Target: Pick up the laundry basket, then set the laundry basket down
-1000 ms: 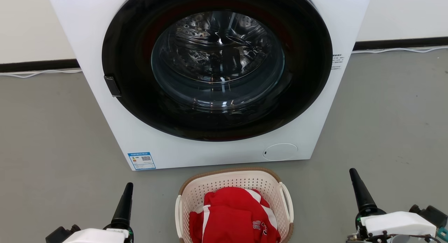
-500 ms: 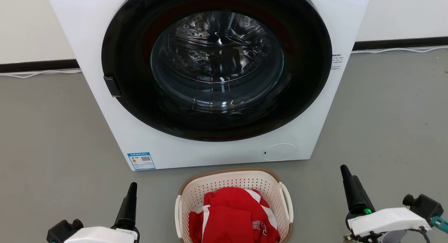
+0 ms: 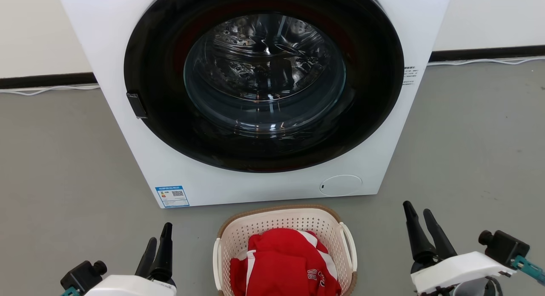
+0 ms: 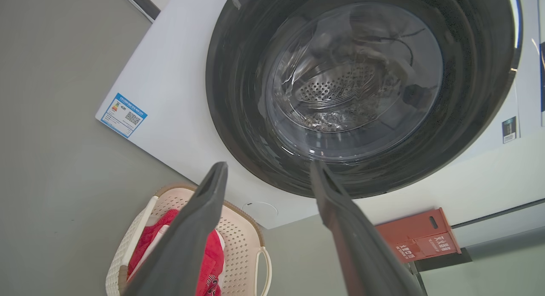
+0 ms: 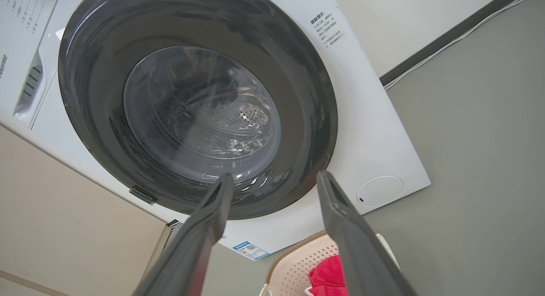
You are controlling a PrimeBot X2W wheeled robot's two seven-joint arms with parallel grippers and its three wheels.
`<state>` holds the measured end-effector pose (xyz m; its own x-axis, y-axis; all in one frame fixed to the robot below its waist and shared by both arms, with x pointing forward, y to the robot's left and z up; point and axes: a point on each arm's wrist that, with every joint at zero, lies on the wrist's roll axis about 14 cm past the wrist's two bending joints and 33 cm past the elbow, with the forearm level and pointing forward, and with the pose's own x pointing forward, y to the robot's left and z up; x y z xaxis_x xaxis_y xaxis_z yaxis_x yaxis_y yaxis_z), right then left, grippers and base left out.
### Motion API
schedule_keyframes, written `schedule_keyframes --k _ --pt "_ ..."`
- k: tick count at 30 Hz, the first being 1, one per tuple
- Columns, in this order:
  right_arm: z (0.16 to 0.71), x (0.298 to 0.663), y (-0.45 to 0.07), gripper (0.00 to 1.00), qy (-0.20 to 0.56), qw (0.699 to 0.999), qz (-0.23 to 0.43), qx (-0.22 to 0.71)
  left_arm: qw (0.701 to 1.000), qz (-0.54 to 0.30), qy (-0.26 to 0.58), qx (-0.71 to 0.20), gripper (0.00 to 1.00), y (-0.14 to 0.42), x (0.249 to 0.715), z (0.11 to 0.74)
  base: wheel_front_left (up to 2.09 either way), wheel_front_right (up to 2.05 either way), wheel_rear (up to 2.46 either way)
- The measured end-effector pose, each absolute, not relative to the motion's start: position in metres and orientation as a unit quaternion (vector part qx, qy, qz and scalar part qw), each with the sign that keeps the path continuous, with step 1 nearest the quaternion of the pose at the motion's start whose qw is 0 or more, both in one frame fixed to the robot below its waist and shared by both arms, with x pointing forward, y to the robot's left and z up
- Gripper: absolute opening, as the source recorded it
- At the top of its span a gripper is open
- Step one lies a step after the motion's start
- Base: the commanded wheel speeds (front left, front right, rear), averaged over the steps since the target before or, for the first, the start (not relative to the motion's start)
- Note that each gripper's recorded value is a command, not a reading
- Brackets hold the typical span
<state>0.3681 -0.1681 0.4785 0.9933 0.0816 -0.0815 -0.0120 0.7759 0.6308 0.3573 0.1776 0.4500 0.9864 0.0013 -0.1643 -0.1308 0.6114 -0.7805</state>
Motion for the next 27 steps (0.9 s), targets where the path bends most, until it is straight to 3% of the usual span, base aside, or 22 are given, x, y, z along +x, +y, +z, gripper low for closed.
schedule_keyframes --k 27 --pt "0.482 0.367 -0.163 1.00 0.032 0.983 0.051 0.171 0.962 0.010 0.047 -0.271 1.00 0.178 0.361 0.462 0.00 0.00 0.00"
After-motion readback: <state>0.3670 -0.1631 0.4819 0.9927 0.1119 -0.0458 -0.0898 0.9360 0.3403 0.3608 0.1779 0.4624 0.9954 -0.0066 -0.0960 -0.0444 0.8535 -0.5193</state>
